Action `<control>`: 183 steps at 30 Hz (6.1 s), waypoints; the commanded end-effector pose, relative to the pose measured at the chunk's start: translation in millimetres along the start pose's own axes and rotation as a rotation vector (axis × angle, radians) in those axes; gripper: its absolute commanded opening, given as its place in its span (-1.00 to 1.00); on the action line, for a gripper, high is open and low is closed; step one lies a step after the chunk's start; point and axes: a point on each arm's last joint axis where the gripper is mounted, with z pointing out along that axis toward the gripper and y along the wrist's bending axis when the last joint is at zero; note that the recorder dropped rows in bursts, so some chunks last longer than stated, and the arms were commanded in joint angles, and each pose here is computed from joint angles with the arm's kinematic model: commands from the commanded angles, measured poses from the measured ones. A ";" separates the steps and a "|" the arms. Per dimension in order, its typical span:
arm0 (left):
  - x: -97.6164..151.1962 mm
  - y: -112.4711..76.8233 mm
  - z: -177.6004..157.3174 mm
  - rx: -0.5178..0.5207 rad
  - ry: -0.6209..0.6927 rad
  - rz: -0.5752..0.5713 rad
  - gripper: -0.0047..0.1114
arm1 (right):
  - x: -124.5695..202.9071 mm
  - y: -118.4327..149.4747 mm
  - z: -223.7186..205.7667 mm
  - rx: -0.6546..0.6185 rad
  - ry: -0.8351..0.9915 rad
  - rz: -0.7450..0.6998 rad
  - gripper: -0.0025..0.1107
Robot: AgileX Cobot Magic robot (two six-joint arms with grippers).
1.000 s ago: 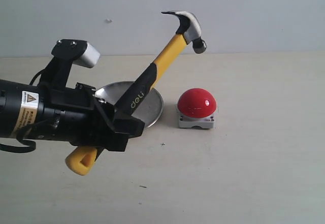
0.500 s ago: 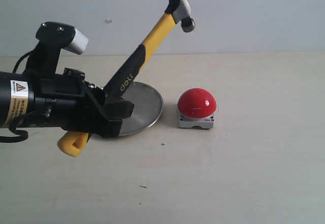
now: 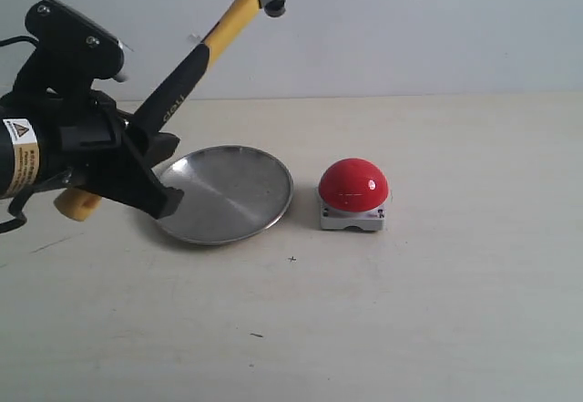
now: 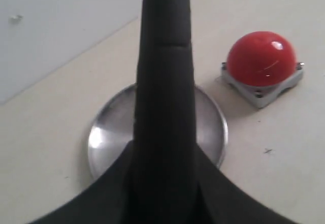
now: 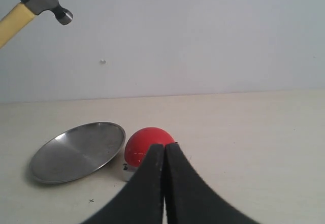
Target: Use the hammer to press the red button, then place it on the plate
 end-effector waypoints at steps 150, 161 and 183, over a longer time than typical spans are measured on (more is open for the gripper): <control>-28.9 -4.0 -4.4 0.154 0.113 -0.424 -0.92 | 6.6 1.4 -0.6 -0.019 0.058 -0.012 -0.96; -9.5 21.7 -6.2 0.309 0.140 -0.584 -0.92 | 6.6 1.4 -0.6 -0.019 0.058 -0.012 -0.96; 56.1 45.7 27.5 0.428 0.066 -0.834 -0.92 | 6.6 1.4 -0.6 -0.019 0.058 -0.012 -0.96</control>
